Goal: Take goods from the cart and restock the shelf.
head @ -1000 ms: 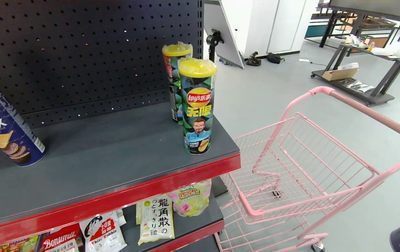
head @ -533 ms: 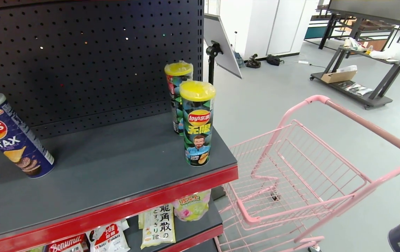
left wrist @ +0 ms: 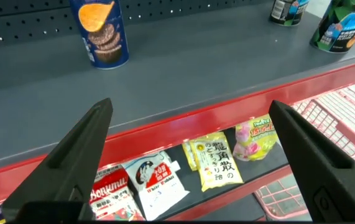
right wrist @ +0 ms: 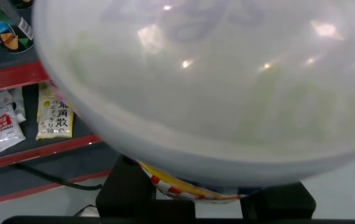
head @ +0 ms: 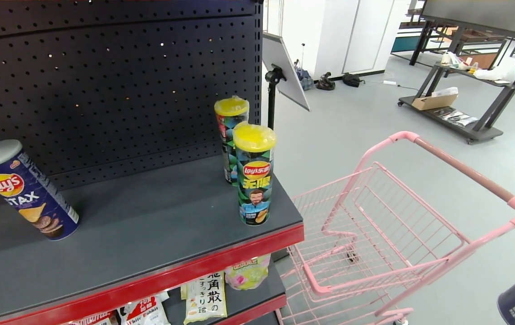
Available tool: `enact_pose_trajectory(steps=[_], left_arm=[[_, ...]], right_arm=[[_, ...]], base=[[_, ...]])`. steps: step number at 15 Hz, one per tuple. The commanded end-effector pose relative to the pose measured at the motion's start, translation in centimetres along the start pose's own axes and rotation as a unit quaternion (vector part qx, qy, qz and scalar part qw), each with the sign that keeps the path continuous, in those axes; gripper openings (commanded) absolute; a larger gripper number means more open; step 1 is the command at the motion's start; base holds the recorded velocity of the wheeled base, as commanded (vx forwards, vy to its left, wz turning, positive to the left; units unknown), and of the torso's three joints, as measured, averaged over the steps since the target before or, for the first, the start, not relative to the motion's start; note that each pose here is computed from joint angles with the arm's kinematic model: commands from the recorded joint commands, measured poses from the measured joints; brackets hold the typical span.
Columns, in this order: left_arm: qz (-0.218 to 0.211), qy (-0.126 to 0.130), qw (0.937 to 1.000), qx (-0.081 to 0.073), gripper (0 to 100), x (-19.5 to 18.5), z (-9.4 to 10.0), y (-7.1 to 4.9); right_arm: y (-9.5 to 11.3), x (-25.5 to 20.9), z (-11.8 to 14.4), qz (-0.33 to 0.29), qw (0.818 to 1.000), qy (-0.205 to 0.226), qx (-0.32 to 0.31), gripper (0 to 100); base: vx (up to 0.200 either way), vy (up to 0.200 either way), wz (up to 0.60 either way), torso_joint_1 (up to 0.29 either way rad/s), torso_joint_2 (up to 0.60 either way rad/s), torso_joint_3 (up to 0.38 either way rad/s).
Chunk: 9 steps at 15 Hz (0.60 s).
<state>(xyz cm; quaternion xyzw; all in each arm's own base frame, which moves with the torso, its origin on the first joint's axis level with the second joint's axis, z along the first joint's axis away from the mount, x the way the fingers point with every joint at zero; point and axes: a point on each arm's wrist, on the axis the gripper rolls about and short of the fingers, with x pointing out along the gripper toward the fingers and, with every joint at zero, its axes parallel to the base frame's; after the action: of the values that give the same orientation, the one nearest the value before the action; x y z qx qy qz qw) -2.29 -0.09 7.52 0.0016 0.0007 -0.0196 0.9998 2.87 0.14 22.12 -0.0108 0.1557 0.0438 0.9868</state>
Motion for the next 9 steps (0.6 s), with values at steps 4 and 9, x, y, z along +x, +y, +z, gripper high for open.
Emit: enact_pose_trajectory(steps=[4,9], left_arm=[[0.0,0.001,1.0,0.0,100,0.01,0.0,0.0],[0.0,0.001,1.0,0.0,100,0.01,0.0,0.0]], right_arm=[[-0.03,0.32,-0.25,0.002,1.0,0.01,-0.002,0],[0.0,0.37,-0.85,0.003,1.0,0.012,-0.003,0]], base=[[0.0,0.0,0.45,0.021,-0.04,-0.023],[0.0,0.0,0.6,0.007,0.0,-0.001]])
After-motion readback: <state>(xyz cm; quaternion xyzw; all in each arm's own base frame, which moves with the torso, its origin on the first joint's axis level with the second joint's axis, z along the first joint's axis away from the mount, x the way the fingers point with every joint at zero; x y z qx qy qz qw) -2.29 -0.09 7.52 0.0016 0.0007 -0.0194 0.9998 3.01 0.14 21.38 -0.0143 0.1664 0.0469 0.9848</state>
